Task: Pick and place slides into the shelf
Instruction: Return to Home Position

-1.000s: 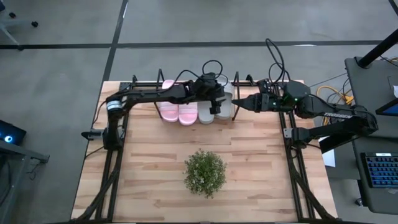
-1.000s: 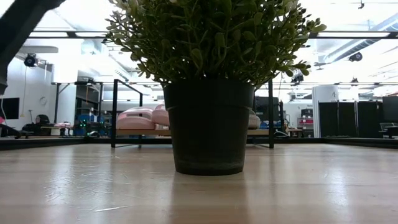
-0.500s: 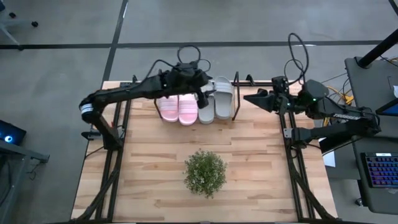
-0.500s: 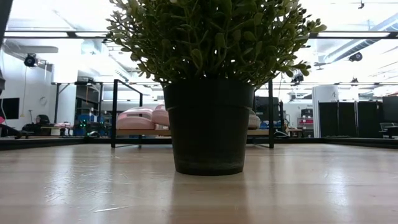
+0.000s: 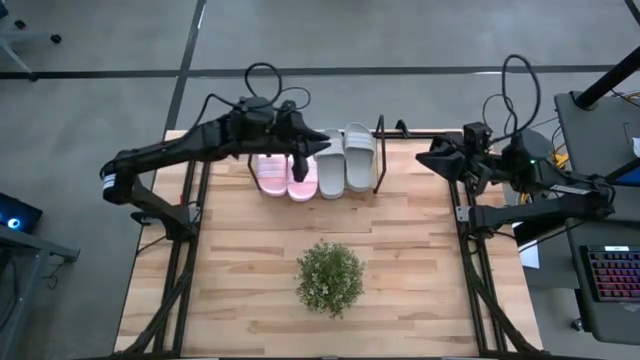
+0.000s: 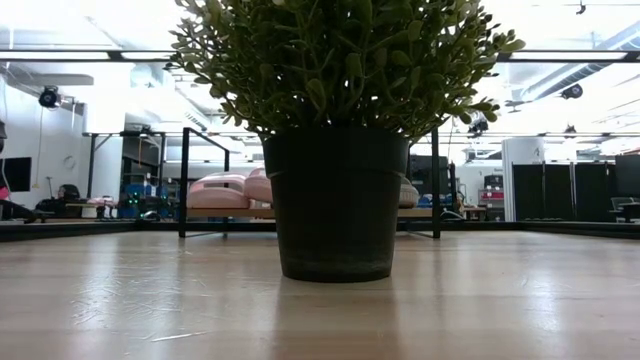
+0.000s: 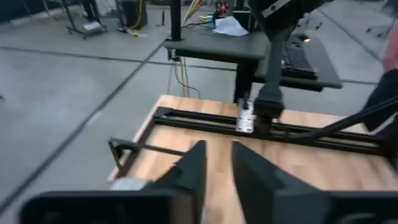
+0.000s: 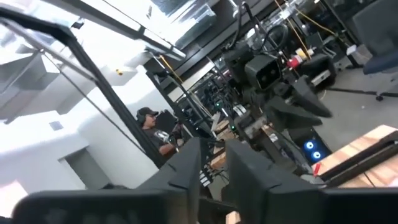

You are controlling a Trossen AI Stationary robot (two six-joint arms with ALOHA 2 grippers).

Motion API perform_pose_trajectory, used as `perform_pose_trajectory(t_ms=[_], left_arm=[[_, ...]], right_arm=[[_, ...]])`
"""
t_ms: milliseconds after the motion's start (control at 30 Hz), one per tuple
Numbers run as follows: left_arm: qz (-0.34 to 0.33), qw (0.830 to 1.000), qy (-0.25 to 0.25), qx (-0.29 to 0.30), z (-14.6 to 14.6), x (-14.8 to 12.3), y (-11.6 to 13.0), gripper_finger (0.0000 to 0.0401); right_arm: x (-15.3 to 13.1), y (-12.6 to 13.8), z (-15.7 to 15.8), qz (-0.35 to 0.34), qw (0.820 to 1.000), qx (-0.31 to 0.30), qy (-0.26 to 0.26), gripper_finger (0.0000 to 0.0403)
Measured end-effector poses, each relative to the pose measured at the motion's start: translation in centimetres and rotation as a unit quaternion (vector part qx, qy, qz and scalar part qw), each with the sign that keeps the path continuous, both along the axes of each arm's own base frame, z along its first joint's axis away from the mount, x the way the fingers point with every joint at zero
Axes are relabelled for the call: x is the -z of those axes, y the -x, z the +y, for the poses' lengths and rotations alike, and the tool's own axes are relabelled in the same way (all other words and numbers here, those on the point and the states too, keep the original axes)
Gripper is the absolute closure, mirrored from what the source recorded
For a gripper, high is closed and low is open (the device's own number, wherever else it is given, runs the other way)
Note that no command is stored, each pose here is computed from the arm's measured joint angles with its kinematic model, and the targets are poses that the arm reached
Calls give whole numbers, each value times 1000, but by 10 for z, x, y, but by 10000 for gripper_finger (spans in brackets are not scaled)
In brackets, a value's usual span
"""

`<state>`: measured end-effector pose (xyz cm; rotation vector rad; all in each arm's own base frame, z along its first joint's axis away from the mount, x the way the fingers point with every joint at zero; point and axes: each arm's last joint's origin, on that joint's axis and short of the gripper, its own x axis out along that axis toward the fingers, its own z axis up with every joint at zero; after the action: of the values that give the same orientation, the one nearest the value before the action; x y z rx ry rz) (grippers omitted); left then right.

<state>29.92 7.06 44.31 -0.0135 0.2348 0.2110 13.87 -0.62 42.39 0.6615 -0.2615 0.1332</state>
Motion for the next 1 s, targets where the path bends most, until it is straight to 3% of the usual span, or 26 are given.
perform_pose_trajectory(t_ms=[133,467,700,1000], left_arm=[[-23,999,23,28,-10,-8,12,394],[-113,990,65,44,-27,-12,48,400],[-215,970,97,60,-32,7,74,401],[-295,944,130,74,-36,42,97,401]], right_arm=[[1,7,2,8,1000,-4,10,368],[-2,25,5,-14,998,24,52,394],[6,43,5,-26,996,45,74,394],[29,51,4,-69,992,72,76,395]])
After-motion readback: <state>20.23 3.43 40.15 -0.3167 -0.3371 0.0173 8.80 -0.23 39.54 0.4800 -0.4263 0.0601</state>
